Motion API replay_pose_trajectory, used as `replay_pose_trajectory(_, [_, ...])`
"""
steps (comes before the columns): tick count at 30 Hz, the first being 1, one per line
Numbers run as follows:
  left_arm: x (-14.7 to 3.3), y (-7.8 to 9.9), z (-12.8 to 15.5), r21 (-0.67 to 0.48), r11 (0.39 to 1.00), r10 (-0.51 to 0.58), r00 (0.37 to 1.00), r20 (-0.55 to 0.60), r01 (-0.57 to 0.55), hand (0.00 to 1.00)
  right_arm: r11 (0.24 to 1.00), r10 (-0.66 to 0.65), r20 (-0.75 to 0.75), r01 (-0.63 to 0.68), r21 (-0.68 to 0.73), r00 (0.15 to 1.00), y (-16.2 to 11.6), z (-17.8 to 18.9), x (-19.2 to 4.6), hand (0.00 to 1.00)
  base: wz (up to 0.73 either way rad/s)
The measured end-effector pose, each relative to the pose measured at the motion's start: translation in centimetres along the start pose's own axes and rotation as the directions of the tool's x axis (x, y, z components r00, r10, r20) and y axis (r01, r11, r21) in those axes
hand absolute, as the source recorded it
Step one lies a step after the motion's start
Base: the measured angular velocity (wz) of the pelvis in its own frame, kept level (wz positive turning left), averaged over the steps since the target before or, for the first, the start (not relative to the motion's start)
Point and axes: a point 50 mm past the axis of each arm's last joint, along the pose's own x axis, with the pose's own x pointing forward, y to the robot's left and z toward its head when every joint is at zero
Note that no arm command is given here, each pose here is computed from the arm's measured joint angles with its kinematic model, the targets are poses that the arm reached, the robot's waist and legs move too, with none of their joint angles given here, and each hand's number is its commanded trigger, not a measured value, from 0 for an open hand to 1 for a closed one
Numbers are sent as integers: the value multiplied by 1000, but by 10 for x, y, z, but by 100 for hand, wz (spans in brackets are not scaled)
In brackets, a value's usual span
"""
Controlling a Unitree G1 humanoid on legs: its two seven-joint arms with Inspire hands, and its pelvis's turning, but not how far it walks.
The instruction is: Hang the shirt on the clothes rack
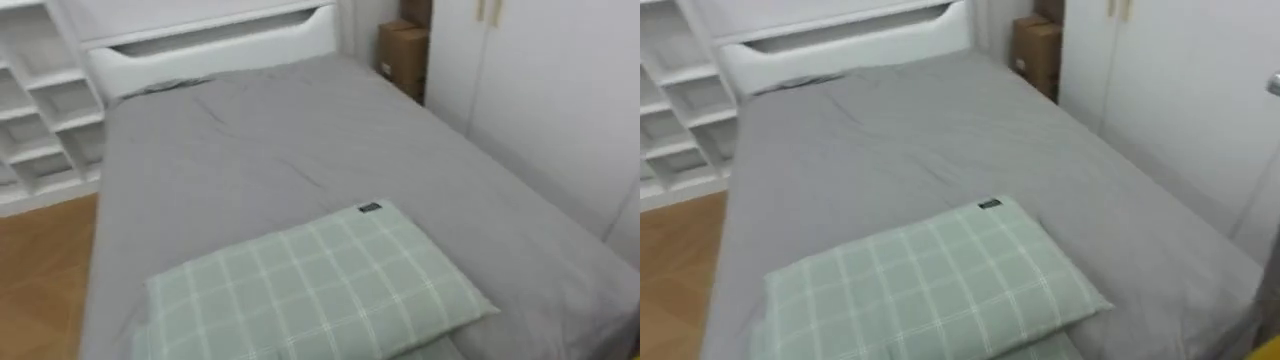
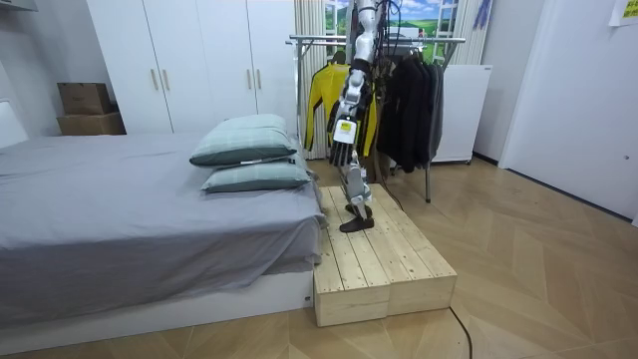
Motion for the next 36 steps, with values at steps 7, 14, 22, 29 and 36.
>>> replay_pose_trajectory(7, [-5,11,-39,-8,1000,27,989,-148,-29,0,999,-26,-57,28,38,998,-1,-13,-1,0,108])
replay_pose_trajectory(14, [-5,12,-41,-39,999,14,987,-160,-20,0,996,19,-9,-18,89,1000,5,-1,0,0,37])
replay_pose_trajectory(22, [0,7,2,51,999,12,1000,-21,-11,0,989,64,21,-66,132,998,10,0,0,0,16])
replay_pose_trajectory(29, [0,-1,27,118,993,0,997,81,-9,0,970,64,18,-67,233,998,13,-6,-1,0,24])
replay_pose_trajectory(36, [0,-4,20,153,988,15,997,71,-26,0,918,81,-29,-63,392,996,17,-24,-3,0,-2])
